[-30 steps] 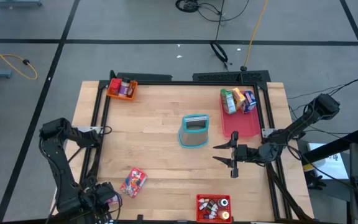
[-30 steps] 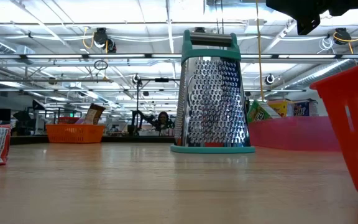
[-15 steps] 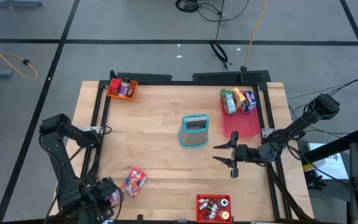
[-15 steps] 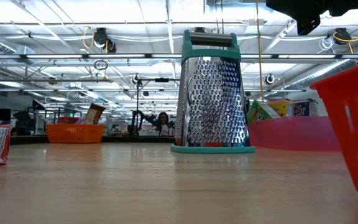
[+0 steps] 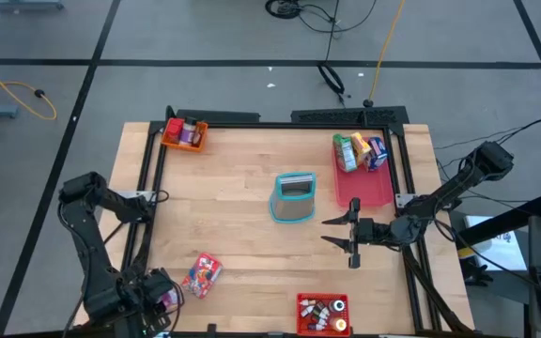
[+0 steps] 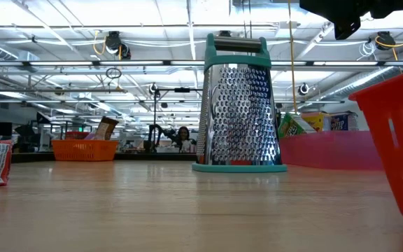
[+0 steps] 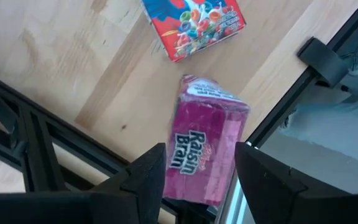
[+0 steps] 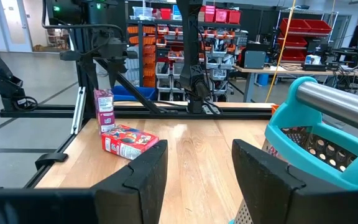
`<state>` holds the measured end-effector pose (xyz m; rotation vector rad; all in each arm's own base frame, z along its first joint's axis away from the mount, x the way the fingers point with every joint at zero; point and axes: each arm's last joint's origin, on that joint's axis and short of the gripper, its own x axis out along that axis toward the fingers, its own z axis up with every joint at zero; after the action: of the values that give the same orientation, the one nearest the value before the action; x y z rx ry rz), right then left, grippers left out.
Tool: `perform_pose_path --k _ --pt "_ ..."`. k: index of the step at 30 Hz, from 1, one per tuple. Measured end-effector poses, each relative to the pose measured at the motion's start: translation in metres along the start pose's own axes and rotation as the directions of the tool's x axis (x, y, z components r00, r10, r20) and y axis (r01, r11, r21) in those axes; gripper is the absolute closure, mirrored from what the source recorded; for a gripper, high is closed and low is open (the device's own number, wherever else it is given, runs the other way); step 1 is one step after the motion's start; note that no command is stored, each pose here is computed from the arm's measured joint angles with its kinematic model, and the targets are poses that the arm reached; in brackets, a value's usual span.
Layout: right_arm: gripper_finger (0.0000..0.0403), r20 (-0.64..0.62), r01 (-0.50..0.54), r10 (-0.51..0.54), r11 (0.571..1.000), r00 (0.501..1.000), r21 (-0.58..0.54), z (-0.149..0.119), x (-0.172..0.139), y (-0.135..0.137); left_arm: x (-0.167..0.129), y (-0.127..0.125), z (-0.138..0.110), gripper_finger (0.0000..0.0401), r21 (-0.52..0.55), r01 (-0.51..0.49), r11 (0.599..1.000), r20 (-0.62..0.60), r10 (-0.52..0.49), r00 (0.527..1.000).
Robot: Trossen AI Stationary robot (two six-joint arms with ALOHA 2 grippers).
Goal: Pick & Place Kitchen Items
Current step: Put the purple cereal box into the pink bin
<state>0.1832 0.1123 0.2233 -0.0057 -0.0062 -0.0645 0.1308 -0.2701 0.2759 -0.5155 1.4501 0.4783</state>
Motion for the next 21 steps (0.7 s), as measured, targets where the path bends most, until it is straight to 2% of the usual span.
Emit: perform_pose_path --k 9,21 --pt "0.0232 -0.001 0.000 0.000 1.000 1.000 0.000 -0.0001 0.0000 0.0000 -0.0005 -0.0077 -0.0022 0.0210 0.033 0.082 0.996 -0.013 -0.082 0.997" --pt "0.0232 -0.007 0.000 0.000 1.000 1.000 -0.006 -0.0008 0.0000 0.0000 -0.0006 -0.0094 -0.0016 0.0210 0.078 0.102 0.992 0.022 -0.104 0.994"
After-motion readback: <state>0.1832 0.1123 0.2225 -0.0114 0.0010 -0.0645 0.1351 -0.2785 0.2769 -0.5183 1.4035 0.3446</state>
